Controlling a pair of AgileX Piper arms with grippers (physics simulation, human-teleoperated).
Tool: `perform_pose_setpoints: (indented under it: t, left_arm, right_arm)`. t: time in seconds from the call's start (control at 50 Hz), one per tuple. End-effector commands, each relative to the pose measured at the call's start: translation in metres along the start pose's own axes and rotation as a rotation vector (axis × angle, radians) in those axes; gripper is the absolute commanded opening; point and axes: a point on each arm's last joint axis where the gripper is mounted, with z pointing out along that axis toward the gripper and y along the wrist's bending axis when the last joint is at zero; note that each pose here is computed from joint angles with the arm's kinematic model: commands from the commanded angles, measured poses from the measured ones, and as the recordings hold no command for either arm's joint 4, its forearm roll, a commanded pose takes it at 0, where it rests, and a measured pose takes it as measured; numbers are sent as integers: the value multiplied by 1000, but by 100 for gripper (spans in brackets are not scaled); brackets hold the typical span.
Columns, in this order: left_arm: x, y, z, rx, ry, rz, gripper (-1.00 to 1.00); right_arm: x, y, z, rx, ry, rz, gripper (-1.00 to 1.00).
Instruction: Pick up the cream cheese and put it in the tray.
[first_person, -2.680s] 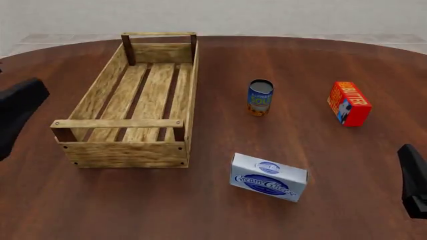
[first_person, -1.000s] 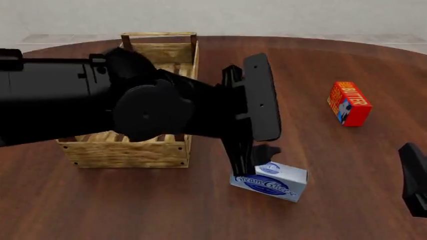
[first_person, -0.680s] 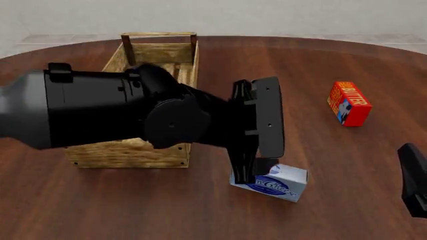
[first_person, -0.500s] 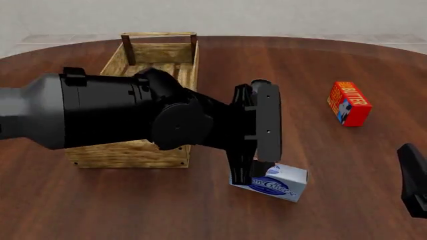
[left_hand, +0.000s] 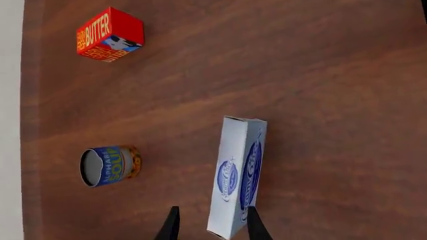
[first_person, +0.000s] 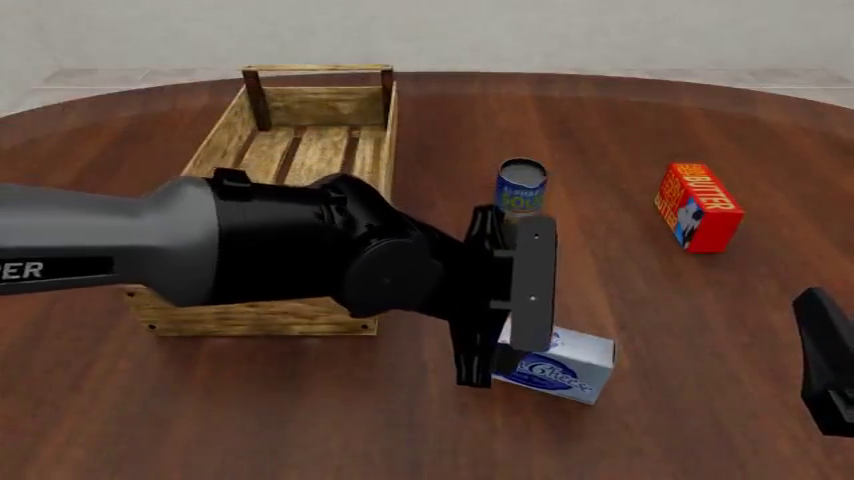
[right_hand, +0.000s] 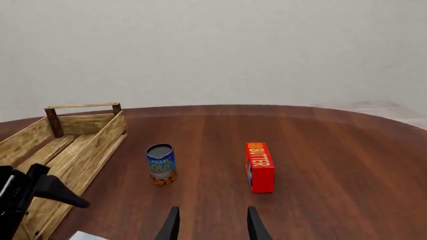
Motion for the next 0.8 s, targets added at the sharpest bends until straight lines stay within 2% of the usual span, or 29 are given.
perform_pose_setpoints:
  t: [0.02,0.12,0.4,0.8]
  left_arm:
    - [5,0,14,7,14,-3,100]
    - [3,-6,20,28,19,-3,100]
    - [9,2,34,18,32,-1,100]
    - [8,-15,46,70,50,-3,100]
  right_arm:
    - [0,0,0,0,0,3,100]
    - [0,0,0,2,-2,-1,100]
    - [-1,0,0,1,-3,5,100]
    - [0,0,0,2,-4,13,100]
